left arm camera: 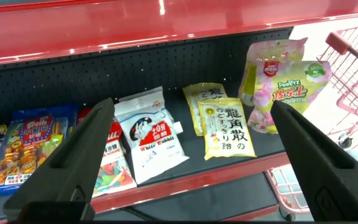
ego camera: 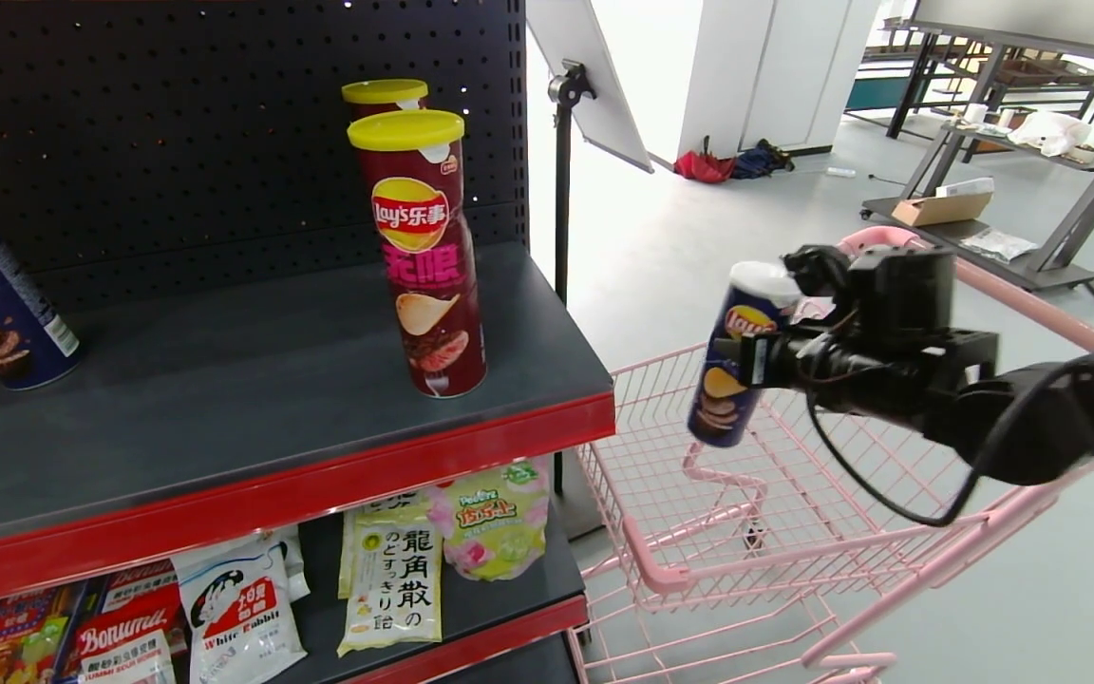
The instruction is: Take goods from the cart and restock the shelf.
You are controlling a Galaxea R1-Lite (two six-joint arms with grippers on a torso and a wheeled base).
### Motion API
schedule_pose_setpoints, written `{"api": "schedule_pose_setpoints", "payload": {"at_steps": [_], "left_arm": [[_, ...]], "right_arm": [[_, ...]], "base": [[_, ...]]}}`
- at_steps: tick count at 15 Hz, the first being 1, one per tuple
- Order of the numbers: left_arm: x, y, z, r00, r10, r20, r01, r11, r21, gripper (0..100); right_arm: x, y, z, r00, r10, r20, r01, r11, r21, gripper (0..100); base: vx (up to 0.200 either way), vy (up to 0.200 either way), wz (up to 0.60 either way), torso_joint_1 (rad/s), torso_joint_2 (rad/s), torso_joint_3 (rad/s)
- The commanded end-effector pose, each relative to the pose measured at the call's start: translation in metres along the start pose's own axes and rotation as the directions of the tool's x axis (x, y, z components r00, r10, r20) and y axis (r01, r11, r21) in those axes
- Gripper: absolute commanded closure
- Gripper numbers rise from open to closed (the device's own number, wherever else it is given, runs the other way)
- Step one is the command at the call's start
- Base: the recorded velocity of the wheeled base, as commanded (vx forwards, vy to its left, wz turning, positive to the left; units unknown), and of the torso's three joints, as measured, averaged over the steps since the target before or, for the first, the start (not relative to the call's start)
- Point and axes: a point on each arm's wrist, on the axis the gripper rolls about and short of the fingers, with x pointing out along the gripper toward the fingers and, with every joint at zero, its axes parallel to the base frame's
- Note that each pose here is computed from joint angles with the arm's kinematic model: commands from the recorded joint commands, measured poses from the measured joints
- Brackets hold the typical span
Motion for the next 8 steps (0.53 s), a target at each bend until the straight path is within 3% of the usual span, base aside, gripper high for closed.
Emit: {"api": "schedule_pose_setpoints", "payload": {"at_steps": [1, 2, 4, 6, 8], "left_arm": [[0.000, 0.000, 0.000, 1.000, 0.000, 0.000, 0.000, 1.000, 0.001, 0], [0.000, 0.000, 0.000, 1.000, 0.000, 0.000, 0.000, 1.000, -0.001, 0], [0.000, 0.000, 0.000, 1.000, 0.000, -0.001, 0.000, 1.000, -0.001, 0], [0.000, 0.000, 0.000, 1.000, 0.000, 0.000, 0.000, 1.000, -0.001, 0], [0.000, 0.000, 0.000, 1.000, 0.000, 0.000, 0.000, 1.000, -0.001, 0]], "right_arm": [[-0.151, -0.010, 0.050, 0.982, -0.129, 0.136, 0.133, 0.991, -0.020, 100], [-0.164, -0.011, 0.048, 0.981, -0.144, 0.133, 0.149, 0.988, -0.033, 100], [-0.246, -0.019, 0.014, 0.983, -0.160, 0.092, 0.168, 0.981, -0.094, 100], [-0.288, -0.025, -0.021, 0.982, -0.175, 0.066, 0.181, 0.978, -0.106, 100], [-0.304, -0.030, -0.040, 0.965, -0.247, 0.089, 0.255, 0.963, -0.086, 100]], "base": [[0.000, 0.000, 0.00, 0.000, 0.00, 0.000], [0.000, 0.000, 0.00, 0.000, 0.00, 0.000], [0.000, 0.000, 0.00, 0.000, 0.00, 0.000], [0.000, 0.000, 0.00, 0.000, 0.00, 0.000], [0.000, 0.000, 0.00, 0.000, 0.00, 0.000]]}}
